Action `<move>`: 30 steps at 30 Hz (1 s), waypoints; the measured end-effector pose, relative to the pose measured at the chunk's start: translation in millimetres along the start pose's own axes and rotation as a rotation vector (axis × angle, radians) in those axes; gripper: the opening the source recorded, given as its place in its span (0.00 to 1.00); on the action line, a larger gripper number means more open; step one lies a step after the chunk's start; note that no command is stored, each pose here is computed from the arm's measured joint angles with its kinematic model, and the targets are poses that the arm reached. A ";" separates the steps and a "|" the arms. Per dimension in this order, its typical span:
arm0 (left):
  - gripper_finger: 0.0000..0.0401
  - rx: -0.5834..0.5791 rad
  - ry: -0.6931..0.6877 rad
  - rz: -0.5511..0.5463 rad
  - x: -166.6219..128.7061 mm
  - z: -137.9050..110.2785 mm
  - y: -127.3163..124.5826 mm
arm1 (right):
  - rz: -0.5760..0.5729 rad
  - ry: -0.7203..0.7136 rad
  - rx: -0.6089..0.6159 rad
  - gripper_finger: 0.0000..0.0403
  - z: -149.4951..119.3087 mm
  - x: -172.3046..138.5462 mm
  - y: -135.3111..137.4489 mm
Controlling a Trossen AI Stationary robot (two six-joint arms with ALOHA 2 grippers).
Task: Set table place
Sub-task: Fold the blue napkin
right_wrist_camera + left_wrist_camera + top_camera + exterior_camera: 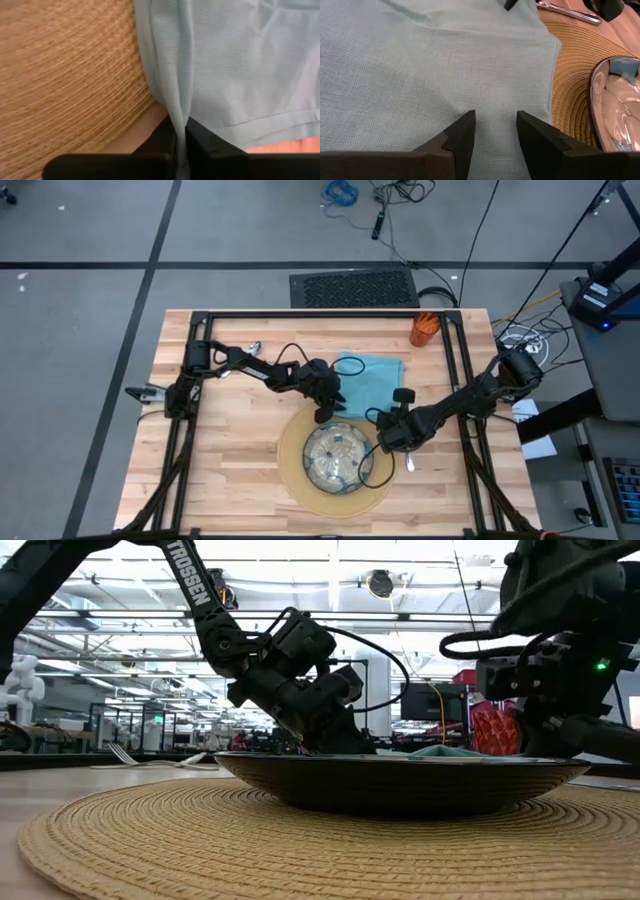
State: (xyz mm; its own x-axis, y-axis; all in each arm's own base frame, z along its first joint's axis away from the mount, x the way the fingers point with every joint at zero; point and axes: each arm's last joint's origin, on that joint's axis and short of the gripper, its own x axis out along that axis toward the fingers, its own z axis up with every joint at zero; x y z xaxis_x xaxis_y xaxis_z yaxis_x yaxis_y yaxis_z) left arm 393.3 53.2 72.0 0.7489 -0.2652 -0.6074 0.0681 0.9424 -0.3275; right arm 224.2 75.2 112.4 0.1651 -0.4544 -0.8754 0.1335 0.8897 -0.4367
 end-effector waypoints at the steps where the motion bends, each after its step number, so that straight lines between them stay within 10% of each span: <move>1: 0.33 -0.005 0.000 0.000 0.0 0.0 0.0 | -0.013 0.005 0.003 0.01 0.0 -0.5 -0.7; 30: 0.33 -0.023 0.003 0.003 -0.1 -0.3 0.4 | -0.039 0.102 -0.388 0.00 58.7 -50.1 1.3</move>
State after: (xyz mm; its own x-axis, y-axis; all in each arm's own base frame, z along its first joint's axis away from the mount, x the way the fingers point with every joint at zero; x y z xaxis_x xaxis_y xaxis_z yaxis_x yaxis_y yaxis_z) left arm 393.1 53.5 71.7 0.7467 -0.2632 -0.6108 0.0506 0.9382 -0.3424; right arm 273.5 96.6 167.9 0.0669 -0.4989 -0.8641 -0.2442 0.8315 -0.4990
